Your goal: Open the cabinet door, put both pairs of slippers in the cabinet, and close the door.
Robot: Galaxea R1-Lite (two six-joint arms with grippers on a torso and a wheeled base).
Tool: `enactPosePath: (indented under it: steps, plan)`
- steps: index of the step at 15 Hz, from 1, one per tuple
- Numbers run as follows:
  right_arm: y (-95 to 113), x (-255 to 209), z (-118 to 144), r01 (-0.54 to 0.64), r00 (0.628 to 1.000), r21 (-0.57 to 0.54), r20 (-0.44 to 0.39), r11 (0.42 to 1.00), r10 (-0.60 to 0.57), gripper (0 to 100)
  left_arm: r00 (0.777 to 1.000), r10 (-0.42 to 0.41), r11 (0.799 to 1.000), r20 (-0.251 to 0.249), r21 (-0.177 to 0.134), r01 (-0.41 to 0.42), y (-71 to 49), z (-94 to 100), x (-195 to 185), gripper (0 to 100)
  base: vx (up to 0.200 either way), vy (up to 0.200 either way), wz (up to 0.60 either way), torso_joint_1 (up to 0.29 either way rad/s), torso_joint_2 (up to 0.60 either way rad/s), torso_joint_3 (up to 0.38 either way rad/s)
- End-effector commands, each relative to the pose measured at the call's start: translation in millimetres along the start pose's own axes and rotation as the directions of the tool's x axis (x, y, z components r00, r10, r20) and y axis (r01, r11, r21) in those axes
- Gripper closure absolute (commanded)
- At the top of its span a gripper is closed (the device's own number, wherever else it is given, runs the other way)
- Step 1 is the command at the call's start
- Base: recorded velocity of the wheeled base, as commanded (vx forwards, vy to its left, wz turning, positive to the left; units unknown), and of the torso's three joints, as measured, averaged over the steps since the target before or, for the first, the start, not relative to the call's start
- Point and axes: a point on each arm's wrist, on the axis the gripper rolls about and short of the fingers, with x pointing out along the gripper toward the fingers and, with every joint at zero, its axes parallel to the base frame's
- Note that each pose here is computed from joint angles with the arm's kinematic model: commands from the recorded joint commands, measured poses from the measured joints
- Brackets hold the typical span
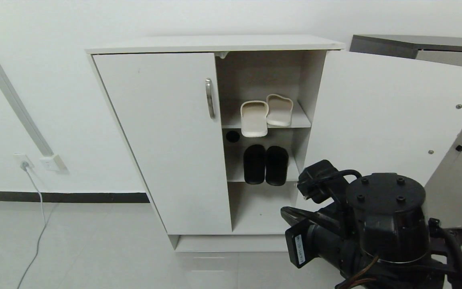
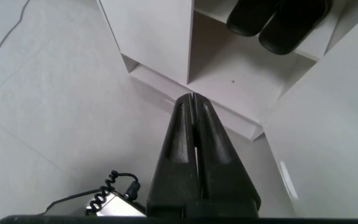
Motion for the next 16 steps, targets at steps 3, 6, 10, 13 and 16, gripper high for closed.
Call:
enactPosePath:
  steps: [3,6,10,13,16]
  plan:
    - [0.2,0.8,-1.2,0.005,1.0,-0.004,-0.003,1.0,-0.005,100,1.0,0.0,1.0,0.0,0.0,0.0,0.0,0.0,0.0,100,0.0,0.0,0.0,-0.002,-0.13,-0.169]
    - [0.0,0.7,-2.0,0.006,1.0,-0.005,-0.006,1.0,-0.006,100,1.0,0.0,1.0,-0.002,0.0,0.0,0.0,0.0,0.1,100,0.0,0.0,0.0,0.02,-0.33,-0.372]
    - [-0.4,0.9,-2.3,0.005,1.0,-0.017,-0.006,1.0,-0.006,100,1.0,0.0,1.0,-0.002,0.0,0.0,0.0,0.0,0.1,100,0.0,0.0,0.0,0.065,-0.5,-0.365]
    - [-0.5,0.8,-2.8,0.006,1.0,-0.018,-0.009,1.0,-0.006,100,1.0,0.0,1.0,0.0,0.0,0.0,0.0,0.0,0.0,100,0.0,0.0,0.0,0.116,-0.46,-0.347]
    - [-0.8,0.4,-3.2,0.006,1.0,-0.02,-0.009,1.0,-0.006,100,1.0,0.0,1.0,-0.002,0.0,0.0,0.0,0.0,0.1,100,0.0,0.0,0.0,0.137,-0.46,-0.325]
